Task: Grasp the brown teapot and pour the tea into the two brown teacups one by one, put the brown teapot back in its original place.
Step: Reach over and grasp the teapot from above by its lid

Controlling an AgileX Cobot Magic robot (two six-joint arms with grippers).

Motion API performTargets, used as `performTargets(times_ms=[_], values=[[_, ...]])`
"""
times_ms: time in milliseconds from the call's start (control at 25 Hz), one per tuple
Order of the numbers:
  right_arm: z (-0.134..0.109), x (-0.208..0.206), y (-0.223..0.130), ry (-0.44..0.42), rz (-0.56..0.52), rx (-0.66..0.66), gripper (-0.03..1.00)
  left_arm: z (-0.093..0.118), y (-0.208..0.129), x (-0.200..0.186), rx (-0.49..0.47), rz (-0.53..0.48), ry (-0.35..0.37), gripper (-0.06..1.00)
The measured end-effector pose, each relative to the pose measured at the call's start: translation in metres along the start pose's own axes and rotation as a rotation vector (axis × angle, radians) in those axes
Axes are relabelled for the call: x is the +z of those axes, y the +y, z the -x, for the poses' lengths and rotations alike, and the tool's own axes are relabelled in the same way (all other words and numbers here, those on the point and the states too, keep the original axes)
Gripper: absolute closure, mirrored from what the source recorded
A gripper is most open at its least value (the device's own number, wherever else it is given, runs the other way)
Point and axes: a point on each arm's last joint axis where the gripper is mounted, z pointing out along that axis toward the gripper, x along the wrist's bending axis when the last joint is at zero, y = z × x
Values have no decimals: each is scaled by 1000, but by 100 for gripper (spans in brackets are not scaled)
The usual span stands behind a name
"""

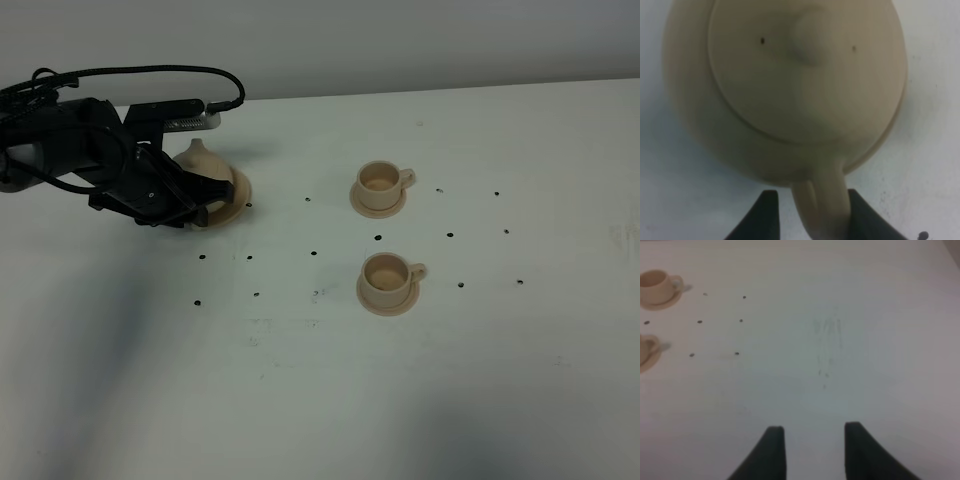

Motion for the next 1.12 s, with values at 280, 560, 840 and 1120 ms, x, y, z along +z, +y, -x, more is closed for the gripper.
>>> performTargets(times_ms=[280, 560, 840, 1120], values=[[0, 0, 0, 0, 0, 0, 66, 0, 1, 0, -10, 16, 1, 71], [0, 0, 0, 0, 0, 0, 66, 0, 1, 0, -10, 18, 1, 72], [0, 0, 0, 0, 0, 0, 66, 0, 2, 0, -12, 20, 1, 74], [0, 0, 0, 0, 0, 0, 66, 0, 2, 0, -13, 21, 1, 83]])
